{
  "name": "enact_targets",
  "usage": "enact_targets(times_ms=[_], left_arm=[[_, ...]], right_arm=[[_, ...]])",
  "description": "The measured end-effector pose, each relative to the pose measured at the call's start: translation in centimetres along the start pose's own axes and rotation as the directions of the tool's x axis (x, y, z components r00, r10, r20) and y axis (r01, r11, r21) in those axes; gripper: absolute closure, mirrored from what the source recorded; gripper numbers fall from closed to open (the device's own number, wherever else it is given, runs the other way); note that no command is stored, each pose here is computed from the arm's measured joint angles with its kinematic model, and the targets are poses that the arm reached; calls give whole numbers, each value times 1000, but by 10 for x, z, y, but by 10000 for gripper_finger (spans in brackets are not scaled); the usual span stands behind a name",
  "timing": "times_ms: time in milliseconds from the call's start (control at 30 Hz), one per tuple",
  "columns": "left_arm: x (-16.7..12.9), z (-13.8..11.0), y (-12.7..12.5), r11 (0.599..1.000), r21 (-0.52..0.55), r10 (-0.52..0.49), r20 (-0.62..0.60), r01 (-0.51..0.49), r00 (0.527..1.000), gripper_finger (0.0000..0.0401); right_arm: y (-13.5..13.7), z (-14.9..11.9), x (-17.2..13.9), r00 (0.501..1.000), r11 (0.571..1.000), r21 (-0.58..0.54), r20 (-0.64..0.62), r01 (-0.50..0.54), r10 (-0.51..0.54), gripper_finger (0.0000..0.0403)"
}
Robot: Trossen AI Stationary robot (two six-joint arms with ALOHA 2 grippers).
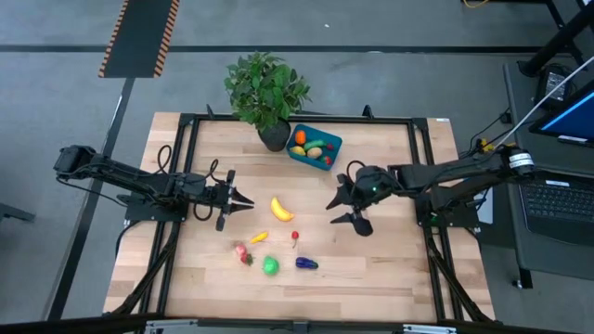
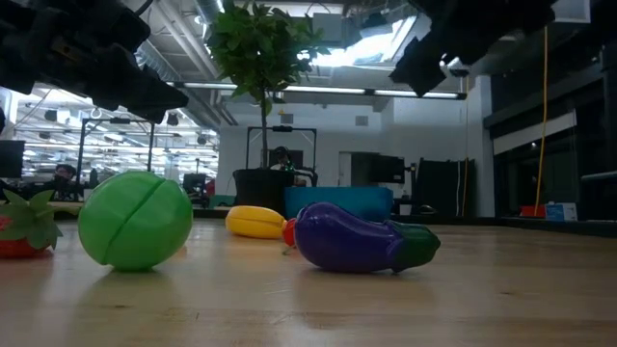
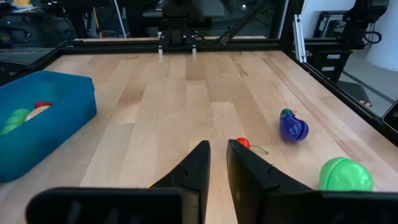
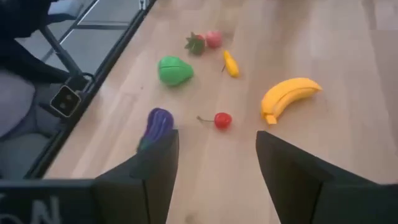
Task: Pick and placing Produce into tupperware
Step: Put the violet eggplant into the blue container
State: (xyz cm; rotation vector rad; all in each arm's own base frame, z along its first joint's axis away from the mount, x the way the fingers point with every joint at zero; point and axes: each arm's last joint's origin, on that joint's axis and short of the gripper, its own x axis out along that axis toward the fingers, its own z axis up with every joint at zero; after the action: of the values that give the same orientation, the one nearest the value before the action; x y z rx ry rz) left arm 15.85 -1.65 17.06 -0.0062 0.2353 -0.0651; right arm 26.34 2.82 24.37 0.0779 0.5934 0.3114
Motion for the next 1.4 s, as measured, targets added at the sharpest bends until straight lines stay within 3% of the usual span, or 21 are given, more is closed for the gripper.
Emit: enact_targets(times_ms=[167, 400, 733, 900, 1200, 1400], left_arm=[[0, 0, 0, 1000, 0, 0, 0, 0, 1000, 344], [0, -2, 0, 1000, 1, 0, -18, 0, 1000, 335], [0, -3, 0, 1000, 2, 1, -36, -1, 999, 327], [0, -6, 0, 1000, 3, 2, -66, -2, 998, 335], [0, -9, 0, 1000, 4, 2, -92, -2, 996, 357], [-1, -13, 0, 1000, -18, 4, -129, -6, 992, 370]], right_arm=[[18, 8, -1, 999, 998, 63, -37, 19, -16, 187], [44, 18, 5, 996, 997, 58, -65, 60, -56, 187], [64, 30, 39, 982, 994, 96, -184, 55, -37, 187], [68, 38, 58, 965, 991, 110, -260, 72, -41, 187], [83, 53, 87, 890, 990, 97, -453, 107, -52, 187], [90, 60, 104, 881, 991, 87, -471, 102, -49, 187]])
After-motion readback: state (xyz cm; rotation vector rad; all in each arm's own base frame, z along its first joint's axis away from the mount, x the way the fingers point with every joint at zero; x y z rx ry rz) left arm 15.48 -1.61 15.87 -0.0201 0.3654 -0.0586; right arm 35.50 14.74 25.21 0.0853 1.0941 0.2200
